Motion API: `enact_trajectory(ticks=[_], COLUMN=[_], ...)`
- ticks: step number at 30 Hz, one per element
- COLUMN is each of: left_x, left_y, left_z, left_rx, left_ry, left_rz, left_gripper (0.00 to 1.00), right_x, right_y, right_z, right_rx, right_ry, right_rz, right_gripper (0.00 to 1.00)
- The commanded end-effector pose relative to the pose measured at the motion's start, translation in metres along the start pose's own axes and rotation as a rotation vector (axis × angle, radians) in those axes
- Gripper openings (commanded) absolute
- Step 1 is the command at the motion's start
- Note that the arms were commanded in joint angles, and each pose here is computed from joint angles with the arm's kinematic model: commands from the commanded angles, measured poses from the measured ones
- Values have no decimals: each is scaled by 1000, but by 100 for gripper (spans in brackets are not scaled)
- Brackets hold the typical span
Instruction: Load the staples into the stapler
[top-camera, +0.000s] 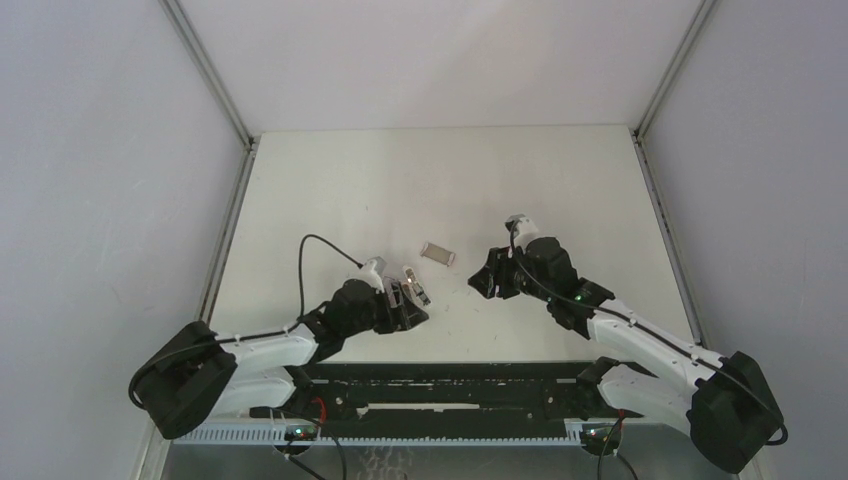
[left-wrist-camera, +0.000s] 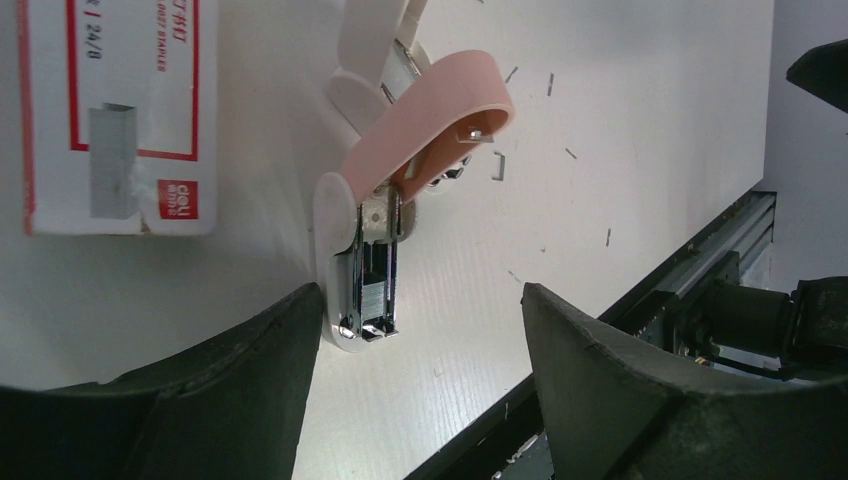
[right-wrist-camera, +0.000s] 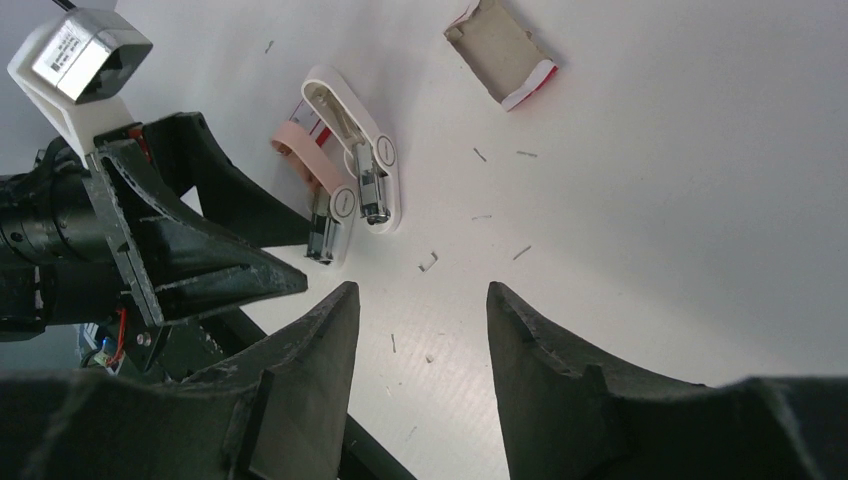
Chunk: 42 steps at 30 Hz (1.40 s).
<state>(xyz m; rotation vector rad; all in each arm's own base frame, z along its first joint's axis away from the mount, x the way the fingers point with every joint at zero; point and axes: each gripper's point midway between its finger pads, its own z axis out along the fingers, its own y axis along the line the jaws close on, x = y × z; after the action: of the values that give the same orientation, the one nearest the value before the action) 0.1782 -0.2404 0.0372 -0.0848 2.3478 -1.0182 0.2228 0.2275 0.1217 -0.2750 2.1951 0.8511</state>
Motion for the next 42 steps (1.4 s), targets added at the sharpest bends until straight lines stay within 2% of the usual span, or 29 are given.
enact_trajectory(ticks=[1, 9, 16, 19, 22, 27, 31, 42], left_x=[16, 12, -2, -11, -38, -76, -99, -101], left_y=[-20, -49, -66, -67, -59, -46, -50, -43], left_z=[6, 10, -32, -51, -65, -76, -71, -43], left_rx=[53, 140, 188, 159, 134, 101, 138, 164], left_ry=[73, 60, 33, 46, -4, -134, -226, -188], left_rz=[18, 82, 225, 290, 262, 258, 264, 290], left_gripper=[76, 74, 76, 77, 78, 78, 80, 79], right_x=[-13, -1, 15, 23, 30, 49, 65, 89], right_y=[6, 7, 33, 50, 64, 76, 80, 83], right_z=[-1, 2, 16, 23, 32, 52, 69, 93], right_rx=[-15, -6, -71, -125, -162, -128, -134, -128], right_ry=[-58, -36, -40, -47, -52, -69, -53, -10], right_rz=[-10, -67, -239, -311, -342, -388, -408, -550], right_gripper=[50, 50, 48, 48, 47, 47, 44, 35])
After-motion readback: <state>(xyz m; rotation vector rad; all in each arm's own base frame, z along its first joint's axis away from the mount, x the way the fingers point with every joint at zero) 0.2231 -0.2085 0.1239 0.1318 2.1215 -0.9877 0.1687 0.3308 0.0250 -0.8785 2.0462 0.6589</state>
